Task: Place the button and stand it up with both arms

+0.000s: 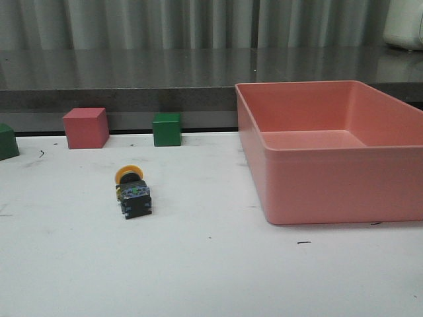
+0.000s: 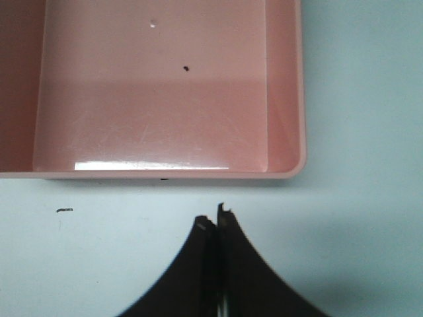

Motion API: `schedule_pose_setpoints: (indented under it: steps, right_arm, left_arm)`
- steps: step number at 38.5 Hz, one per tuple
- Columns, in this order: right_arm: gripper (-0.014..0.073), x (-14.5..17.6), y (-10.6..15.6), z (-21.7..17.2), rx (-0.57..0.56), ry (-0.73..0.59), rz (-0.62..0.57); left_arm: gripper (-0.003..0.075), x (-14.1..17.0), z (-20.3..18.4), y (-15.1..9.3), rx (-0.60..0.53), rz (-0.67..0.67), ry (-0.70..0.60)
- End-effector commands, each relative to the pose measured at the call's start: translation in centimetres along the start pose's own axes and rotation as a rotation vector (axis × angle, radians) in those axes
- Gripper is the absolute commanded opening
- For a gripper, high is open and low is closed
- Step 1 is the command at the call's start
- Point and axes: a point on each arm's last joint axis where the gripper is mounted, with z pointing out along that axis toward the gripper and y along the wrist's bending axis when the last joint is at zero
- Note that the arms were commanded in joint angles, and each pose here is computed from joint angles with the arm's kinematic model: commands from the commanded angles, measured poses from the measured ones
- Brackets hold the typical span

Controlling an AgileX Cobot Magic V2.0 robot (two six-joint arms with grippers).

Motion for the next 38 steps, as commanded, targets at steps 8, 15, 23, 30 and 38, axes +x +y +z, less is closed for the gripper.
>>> schedule_pose_setpoints:
  steps: [8,15,23,30,38]
  right_arm:
    - [-0.0069,6.0,-1.0,-4.0,-0.043,-0.448,-0.036]
    - [-0.0069,10.3,-1.6,-5.7,-0.065,-0.618,-0.036]
    - [-0.0069,12.2,-1.9,-8.1,-0.070,-0.789,-0.056]
    - [-0.0069,12.5,-2.0,-8.6,-0.073,-0.818,-0.055]
    - [-0.0069,12.5,-1.9,-8.6,-0.076,-0.817,-0.057]
  left_arm:
    - [0.0564,-1.8,-0.1,-0.2,0.008,-0.012,-0.104]
    - [0.0564,-1.8,-0.1,-0.2,0.008,-0.012,-0.104]
    - [0.0564,-1.8,-0.1,-0.2,0.008,-0.012,-0.104]
    - [0.0564,-1.8,-0.1,-0.2,0.008,-0.012,-0.104]
    - [0.0564,-1.8,-0.1,-0.2,0.008,-0.012,-0.104]
